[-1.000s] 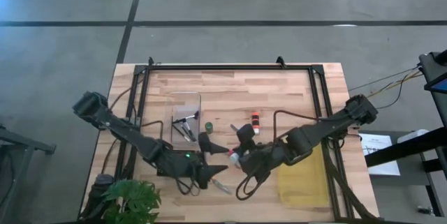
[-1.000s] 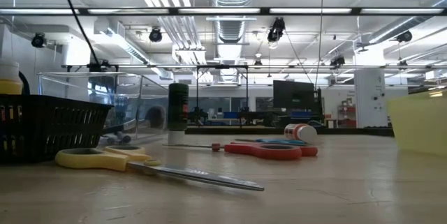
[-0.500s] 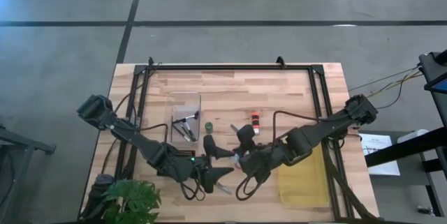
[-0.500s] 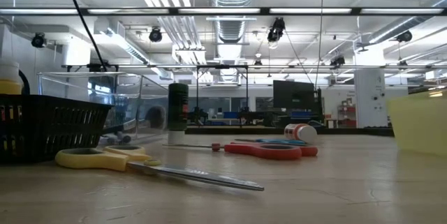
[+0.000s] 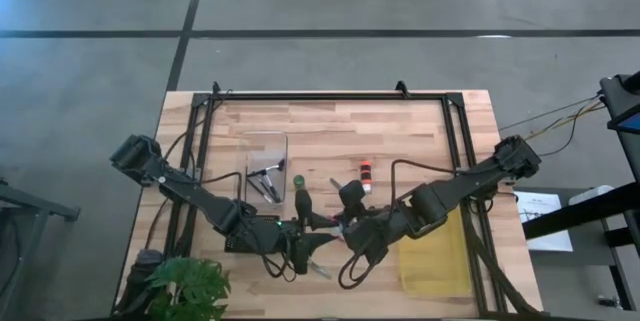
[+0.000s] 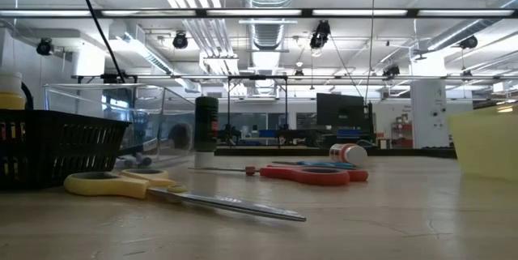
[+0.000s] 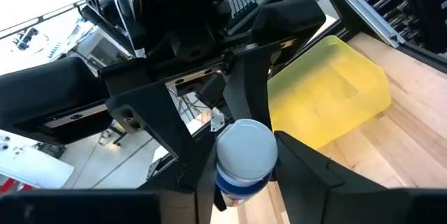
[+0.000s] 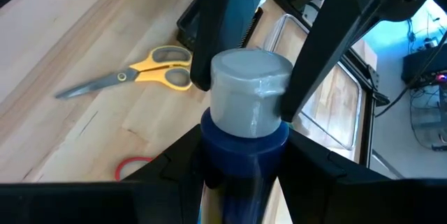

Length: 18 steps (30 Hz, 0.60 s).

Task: Pick & Place Paint Supplies
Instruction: Put the blue paint bottle into the black basket

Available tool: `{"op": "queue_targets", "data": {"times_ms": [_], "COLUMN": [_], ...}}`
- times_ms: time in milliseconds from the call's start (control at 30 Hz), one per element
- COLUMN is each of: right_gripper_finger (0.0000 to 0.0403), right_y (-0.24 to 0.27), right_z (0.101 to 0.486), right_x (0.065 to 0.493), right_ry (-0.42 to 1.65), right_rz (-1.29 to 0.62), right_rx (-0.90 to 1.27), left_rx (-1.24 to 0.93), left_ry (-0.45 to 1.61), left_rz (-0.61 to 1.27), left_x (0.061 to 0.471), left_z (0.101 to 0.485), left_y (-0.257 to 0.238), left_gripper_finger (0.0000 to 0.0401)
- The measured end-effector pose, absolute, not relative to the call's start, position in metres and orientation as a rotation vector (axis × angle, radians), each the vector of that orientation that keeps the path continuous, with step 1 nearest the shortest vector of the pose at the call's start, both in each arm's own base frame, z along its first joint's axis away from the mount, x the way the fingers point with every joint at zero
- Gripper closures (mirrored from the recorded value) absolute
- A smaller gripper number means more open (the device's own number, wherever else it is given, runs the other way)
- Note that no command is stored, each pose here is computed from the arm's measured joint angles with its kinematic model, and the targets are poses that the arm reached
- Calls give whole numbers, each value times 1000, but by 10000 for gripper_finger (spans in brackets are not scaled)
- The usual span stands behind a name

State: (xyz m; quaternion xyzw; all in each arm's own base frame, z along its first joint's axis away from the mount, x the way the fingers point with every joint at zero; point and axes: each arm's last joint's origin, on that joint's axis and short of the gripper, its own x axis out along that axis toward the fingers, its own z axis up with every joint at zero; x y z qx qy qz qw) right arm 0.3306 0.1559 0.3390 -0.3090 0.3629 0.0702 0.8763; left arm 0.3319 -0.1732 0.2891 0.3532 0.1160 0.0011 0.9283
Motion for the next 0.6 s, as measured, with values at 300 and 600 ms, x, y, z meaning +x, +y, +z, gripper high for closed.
{"op": "queue_targets", "data": {"times_ms": [300,600], "right_gripper_finger": [257,257], "right_y": [156,157], "right_z": [339,340], "right_x": [331,331], "right_ry": [753,746], "right_rz": [149,134], "right_rx": [-641,-598], "left_rx": [704,699], "left_ry": [230,228], "left_rz": [4,1], "left_x": [332,332], "left_z": [290,290], "left_y": [-173,-173], "left_gripper_finger": [279,279]}}
